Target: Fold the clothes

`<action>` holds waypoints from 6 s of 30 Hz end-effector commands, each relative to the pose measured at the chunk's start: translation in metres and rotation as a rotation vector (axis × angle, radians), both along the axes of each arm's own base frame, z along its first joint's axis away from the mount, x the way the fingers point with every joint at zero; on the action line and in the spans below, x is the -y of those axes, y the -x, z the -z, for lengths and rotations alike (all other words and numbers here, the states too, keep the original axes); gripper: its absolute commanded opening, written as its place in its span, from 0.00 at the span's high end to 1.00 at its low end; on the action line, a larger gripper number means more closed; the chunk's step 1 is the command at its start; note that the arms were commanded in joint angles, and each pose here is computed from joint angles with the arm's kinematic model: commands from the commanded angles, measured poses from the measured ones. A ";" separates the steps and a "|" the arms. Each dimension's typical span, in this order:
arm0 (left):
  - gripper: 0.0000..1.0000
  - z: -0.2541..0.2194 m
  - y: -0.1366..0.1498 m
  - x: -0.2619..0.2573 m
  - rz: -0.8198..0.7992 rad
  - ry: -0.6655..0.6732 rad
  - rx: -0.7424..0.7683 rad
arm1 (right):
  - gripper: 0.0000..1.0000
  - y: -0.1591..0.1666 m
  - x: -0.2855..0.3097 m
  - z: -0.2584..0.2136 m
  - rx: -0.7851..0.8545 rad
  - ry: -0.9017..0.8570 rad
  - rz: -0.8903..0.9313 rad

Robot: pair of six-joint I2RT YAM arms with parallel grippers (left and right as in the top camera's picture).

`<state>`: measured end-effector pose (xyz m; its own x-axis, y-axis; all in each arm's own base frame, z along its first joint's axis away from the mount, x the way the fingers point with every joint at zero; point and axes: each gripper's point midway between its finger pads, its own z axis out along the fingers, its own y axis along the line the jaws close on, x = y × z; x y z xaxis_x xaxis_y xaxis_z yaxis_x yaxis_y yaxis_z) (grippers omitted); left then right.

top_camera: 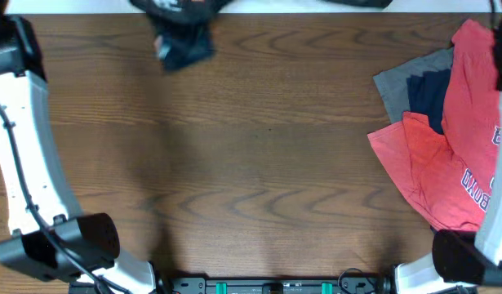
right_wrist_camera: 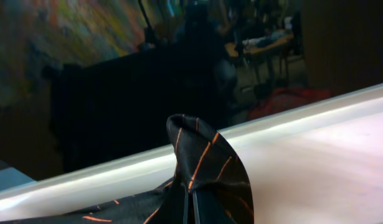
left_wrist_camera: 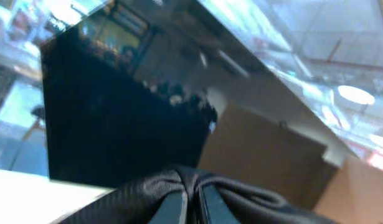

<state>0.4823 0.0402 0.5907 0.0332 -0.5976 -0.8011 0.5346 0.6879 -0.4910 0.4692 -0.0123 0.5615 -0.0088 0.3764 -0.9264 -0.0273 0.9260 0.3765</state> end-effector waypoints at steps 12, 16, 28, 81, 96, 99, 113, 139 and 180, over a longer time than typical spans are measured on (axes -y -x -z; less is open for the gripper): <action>0.94 0.291 0.073 0.016 0.177 -0.257 -1.132 | 0.99 0.051 0.056 0.277 -1.121 0.135 0.200; 0.94 0.363 0.111 0.009 0.142 -0.304 -1.452 | 0.99 0.084 0.052 0.323 -1.374 0.141 0.172; 0.94 0.489 0.233 0.039 0.341 -0.188 -1.992 | 0.99 0.182 0.024 0.436 -1.888 0.066 0.017; 0.83 0.516 0.086 0.030 -0.010 -0.205 -1.268 | 0.98 0.042 0.009 0.491 -1.009 0.043 -0.012; 0.77 0.530 0.087 0.034 0.002 -0.208 -1.304 | 0.91 0.023 0.007 0.485 -0.930 0.052 -0.014; 0.74 0.535 0.098 0.037 0.015 -0.201 -1.355 | 0.91 0.022 0.007 0.484 -0.927 0.052 -0.014; 0.39 0.555 0.126 0.044 0.062 -0.227 -1.441 | 0.77 0.058 0.005 0.507 -1.101 0.043 -0.020; 0.94 0.509 0.057 0.042 -0.067 -0.453 -1.198 | 0.79 0.083 0.003 0.518 -1.210 0.036 -0.027; 0.94 0.560 0.120 0.049 -0.069 -0.583 -1.455 | 0.80 0.088 0.003 0.520 -1.232 0.035 -0.029</action>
